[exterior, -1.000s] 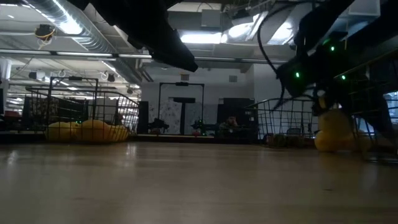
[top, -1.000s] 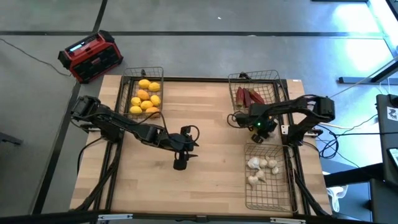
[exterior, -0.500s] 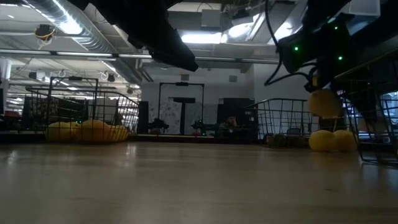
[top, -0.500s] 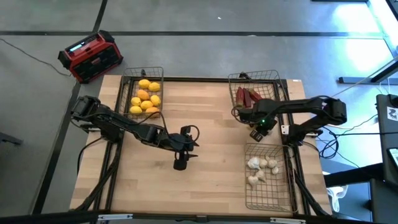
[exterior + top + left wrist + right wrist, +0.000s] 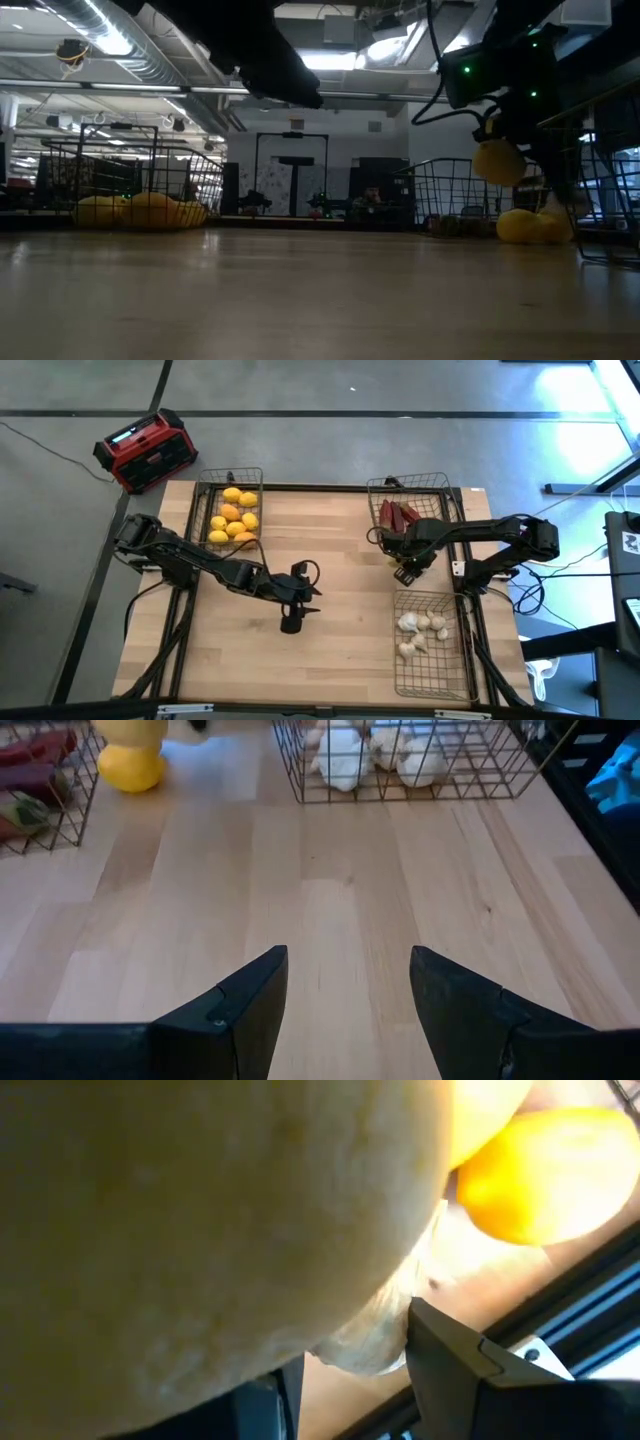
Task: Sort produce into baskets
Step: Put the white garlic into the bottom wire basket, then put the yellow lemon into the top left wire basket
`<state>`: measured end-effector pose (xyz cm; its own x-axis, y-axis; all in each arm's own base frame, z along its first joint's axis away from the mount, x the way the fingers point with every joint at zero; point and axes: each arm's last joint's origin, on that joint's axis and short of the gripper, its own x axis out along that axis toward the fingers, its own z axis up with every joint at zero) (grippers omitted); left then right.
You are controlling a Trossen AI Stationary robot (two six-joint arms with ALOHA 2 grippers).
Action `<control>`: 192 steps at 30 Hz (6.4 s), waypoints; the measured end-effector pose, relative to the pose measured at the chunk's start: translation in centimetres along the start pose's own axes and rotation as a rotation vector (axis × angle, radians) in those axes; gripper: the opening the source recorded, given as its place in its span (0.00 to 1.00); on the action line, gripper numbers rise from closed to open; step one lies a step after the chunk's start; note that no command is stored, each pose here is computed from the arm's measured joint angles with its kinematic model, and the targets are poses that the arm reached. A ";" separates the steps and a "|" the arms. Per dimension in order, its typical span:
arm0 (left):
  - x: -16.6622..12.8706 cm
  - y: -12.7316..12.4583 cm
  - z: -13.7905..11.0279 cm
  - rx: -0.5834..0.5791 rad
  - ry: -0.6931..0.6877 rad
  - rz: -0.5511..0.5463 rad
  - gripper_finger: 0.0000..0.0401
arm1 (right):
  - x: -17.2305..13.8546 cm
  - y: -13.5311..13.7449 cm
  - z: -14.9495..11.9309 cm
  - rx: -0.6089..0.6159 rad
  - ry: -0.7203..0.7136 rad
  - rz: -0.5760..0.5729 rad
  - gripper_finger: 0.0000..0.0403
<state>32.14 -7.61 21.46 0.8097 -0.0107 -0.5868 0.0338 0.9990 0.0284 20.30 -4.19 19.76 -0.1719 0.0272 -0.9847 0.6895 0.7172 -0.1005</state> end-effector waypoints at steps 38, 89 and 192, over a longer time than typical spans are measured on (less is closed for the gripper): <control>10.8 3.5 -1.9 -0.099 -0.117 0.124 0.52 | -6.8 2.0 -0.5 -0.078 -0.268 0.187 0.33; 10.7 1.4 -2.1 -0.087 -0.103 0.081 0.52 | -5.5 15.4 -19.6 -0.420 -0.257 0.123 0.33; 10.7 1.4 -2.4 -0.141 -0.075 0.065 0.52 | -3.8 -3.0 -10.0 0.479 -0.597 -0.018 0.73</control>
<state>39.42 -6.18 13.31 0.8492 0.0567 -0.5249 -0.0989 0.9937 -0.0527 11.86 0.55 25.26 0.1297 -0.4602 -0.8783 0.9434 0.3301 -0.0337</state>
